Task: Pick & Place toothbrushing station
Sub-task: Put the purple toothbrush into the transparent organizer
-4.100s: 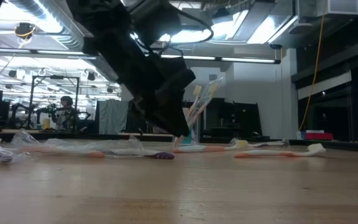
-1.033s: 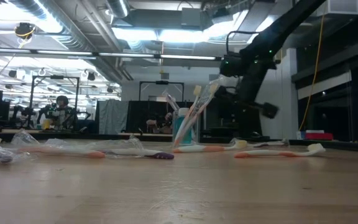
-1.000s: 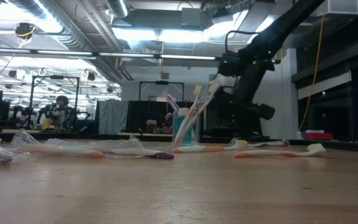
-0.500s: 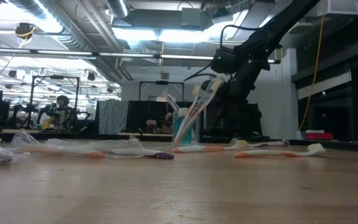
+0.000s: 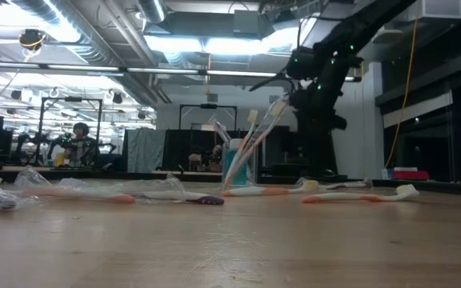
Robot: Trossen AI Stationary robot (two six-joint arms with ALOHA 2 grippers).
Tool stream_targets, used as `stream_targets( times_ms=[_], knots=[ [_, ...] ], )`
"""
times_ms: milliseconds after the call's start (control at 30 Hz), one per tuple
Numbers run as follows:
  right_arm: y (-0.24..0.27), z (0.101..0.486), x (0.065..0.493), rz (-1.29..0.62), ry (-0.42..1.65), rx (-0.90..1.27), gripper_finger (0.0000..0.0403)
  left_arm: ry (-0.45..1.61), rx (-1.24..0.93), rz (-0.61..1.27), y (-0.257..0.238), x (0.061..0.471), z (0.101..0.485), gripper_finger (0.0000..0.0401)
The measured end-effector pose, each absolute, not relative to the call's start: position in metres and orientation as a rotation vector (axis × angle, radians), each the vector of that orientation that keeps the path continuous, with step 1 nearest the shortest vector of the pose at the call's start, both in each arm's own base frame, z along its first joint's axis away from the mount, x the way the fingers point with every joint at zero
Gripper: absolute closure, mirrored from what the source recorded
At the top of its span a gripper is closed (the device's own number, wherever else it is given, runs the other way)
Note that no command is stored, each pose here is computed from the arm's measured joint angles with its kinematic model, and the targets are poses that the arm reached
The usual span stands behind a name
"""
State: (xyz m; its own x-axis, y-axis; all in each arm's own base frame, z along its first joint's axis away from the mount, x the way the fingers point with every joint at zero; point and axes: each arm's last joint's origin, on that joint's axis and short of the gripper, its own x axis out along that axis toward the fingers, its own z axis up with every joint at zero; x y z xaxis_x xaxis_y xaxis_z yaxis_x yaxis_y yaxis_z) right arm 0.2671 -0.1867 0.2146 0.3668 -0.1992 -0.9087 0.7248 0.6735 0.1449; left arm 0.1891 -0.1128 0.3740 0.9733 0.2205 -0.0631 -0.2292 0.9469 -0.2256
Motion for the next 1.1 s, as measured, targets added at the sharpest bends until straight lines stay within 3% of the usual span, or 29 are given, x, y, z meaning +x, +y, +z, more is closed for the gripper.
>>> stream_targets(
  times_ms=[167, 333, 733, 1100],
  knots=[
    [-0.179, 0.232, 0.267, -0.464, 1.203, 0.347, 0.0243, 0.036, -0.235, 0.229, -0.113, 0.189, 0.374, 0.0289],
    [-0.172, 0.234, 0.271, -0.35, 1.24, 0.217, 0.0243, 0.036, -0.234, 0.232, -0.113, 0.189, 0.374, 0.0286],
    [-0.151, 0.204, 0.291, 0.04, 1.318, -0.038, 0.0243, 0.013, -0.255, 0.233, -0.113, 0.189, 0.377, 0.0288],
    [-0.154, 0.178, 0.306, 0.094, 1.323, -0.104, 0.0243, 0.0, -0.293, 0.232, -0.113, 0.189, 0.378, 0.0292]
  ],
)
